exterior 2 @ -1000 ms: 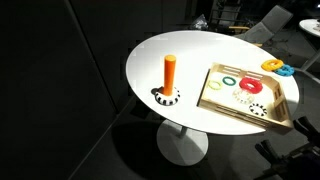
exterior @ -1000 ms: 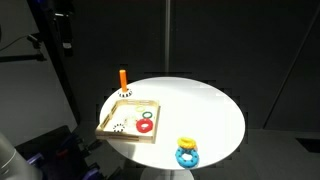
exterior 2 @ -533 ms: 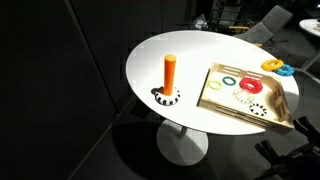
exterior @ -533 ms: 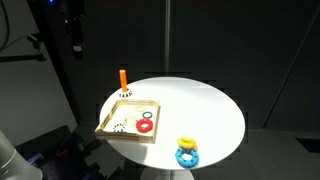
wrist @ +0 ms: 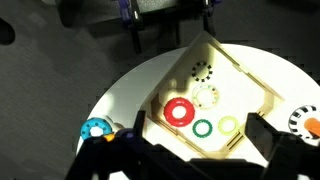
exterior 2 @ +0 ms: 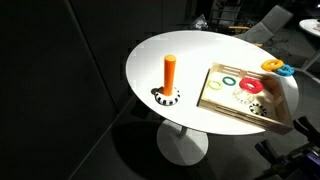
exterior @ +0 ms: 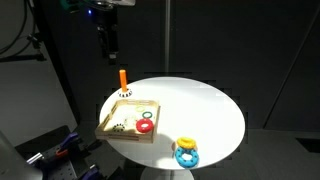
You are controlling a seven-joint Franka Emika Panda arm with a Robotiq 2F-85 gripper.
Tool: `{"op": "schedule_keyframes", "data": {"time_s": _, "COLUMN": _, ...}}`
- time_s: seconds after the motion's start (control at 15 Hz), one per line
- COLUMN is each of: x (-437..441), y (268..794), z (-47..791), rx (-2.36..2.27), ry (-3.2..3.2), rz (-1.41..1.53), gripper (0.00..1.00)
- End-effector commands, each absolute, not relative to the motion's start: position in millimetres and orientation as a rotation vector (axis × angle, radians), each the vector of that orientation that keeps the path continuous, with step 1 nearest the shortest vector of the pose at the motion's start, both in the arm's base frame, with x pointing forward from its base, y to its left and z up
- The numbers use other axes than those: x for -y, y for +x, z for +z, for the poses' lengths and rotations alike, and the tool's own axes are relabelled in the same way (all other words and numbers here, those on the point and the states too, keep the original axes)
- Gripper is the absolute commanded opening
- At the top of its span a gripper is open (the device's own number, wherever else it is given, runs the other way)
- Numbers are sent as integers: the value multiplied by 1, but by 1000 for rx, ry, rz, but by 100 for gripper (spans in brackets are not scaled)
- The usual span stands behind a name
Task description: Put the orange ring on the tray
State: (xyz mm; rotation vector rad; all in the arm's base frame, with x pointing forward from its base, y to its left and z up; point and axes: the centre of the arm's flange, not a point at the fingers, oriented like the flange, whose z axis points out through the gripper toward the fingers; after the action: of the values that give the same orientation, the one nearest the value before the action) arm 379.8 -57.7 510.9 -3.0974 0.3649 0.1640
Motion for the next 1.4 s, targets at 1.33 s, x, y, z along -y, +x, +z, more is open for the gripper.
{"op": "schedule_keyframes", "data": {"time_s": 1.33, "x": 152, "y": 459, "z": 411, "rx": -691, "ry": -3125, "rz": 196, "gripper": 100}}
